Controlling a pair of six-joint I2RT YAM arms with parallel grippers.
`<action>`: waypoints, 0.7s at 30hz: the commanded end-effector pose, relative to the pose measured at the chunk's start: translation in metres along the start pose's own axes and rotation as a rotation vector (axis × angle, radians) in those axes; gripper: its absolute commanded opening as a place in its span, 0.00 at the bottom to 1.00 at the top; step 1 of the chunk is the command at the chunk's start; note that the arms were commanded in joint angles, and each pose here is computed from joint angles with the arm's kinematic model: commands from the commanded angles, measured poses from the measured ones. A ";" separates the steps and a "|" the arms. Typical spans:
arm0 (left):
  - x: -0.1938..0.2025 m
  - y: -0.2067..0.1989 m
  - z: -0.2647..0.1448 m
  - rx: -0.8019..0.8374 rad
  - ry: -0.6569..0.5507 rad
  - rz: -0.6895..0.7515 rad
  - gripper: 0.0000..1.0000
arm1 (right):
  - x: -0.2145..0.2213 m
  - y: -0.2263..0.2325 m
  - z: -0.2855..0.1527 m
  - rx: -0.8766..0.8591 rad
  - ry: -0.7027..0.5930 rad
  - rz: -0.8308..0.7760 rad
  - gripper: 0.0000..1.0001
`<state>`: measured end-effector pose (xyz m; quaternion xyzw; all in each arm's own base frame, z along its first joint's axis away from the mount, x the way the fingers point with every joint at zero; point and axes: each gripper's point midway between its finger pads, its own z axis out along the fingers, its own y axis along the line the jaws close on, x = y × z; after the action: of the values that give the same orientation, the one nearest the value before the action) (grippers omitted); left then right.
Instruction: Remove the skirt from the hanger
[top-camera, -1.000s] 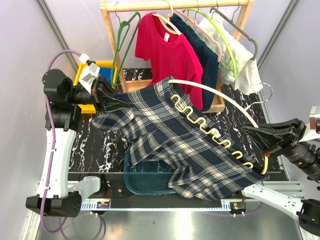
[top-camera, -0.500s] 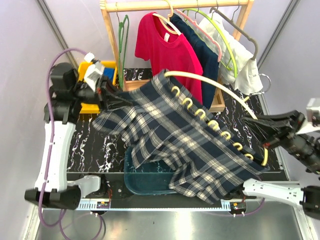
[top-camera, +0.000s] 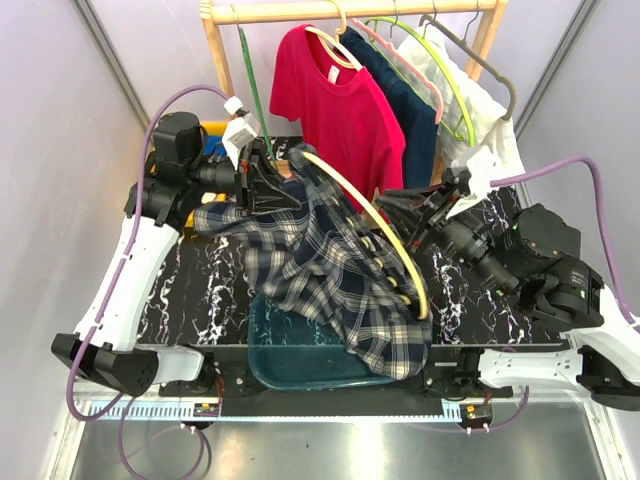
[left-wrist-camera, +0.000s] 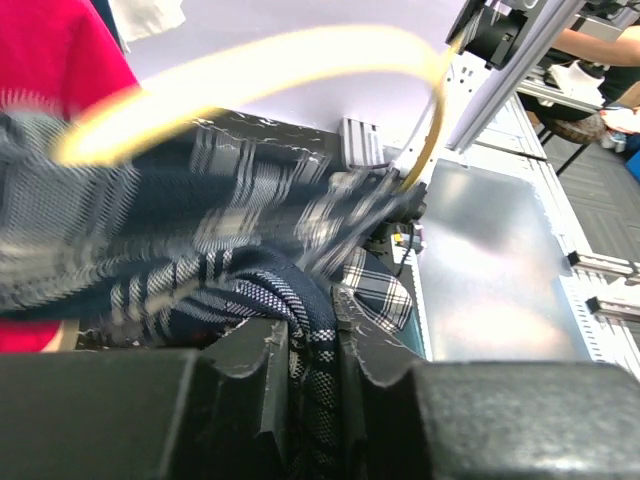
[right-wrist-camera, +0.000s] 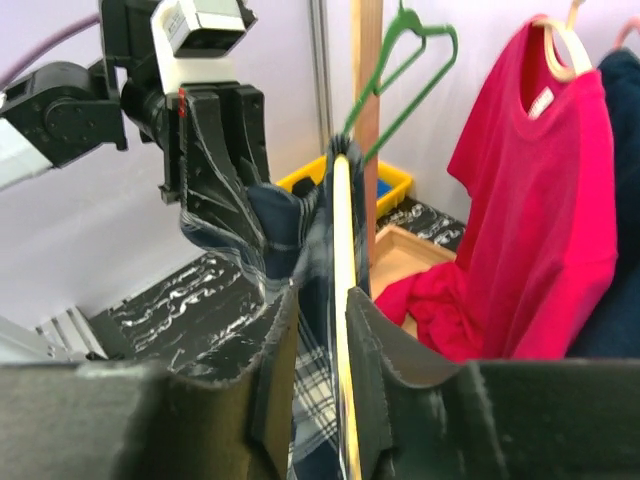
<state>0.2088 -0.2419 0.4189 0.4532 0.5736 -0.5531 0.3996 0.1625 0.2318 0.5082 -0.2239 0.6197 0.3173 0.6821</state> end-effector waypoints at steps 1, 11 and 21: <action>-0.038 -0.021 0.000 0.031 -0.053 0.165 0.19 | -0.045 0.003 -0.002 -0.017 -0.149 0.067 0.14; -0.049 -0.032 -0.006 0.033 -0.097 0.216 0.15 | -0.013 -0.013 -0.007 0.065 -0.085 0.069 0.00; -0.055 -0.041 -0.009 0.025 -0.108 0.253 0.13 | 0.112 -0.014 -0.015 0.078 0.238 0.011 0.87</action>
<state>0.1982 -0.2418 0.4571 0.4708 0.5261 -0.5497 0.4465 0.1721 0.2276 0.4233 -0.2221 0.6828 0.2643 0.6439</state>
